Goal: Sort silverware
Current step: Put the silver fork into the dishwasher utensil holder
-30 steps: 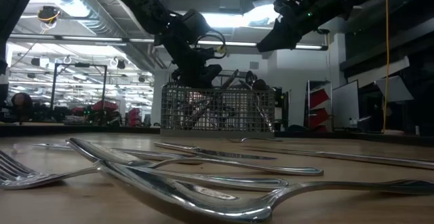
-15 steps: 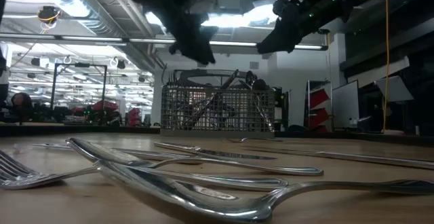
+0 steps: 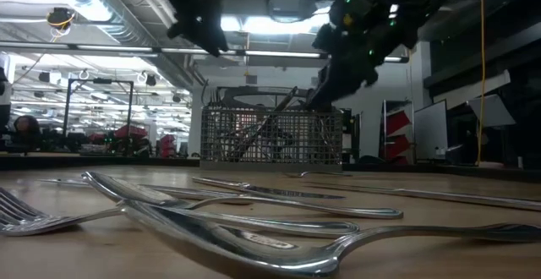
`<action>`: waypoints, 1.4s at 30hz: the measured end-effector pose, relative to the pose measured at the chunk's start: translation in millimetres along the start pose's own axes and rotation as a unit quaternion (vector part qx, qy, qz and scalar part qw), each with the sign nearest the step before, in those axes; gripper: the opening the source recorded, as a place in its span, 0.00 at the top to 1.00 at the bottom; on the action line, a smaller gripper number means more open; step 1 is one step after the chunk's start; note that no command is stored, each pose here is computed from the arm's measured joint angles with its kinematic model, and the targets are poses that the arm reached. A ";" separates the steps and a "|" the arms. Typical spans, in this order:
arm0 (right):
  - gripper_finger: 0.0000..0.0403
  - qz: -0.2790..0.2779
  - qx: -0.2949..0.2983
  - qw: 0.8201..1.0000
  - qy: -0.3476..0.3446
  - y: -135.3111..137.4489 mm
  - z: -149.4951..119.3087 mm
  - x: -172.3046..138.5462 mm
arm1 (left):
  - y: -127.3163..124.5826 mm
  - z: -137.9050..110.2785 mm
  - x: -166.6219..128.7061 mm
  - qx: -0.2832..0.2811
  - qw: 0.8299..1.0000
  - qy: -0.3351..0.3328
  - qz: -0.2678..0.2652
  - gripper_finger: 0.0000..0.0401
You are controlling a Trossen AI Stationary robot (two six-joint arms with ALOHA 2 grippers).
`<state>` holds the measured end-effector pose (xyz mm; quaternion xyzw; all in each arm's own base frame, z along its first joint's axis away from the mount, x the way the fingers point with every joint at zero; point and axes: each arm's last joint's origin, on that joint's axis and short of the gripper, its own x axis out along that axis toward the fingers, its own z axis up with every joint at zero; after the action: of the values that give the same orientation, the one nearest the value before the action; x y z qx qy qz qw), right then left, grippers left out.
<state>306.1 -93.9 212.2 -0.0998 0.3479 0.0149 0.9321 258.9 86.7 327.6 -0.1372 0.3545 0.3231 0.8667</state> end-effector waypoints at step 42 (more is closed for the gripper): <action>0.94 0.045 0.041 0.991 0.119 14.7 -52.2 78.6 | -46.3 -30.9 -27.3 0.029 0.997 0.048 -0.059 0.67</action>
<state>330.4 -93.0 119.9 -0.0467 0.4609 0.0303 0.8857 258.3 24.7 325.3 -0.1479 0.3960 0.2540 0.8699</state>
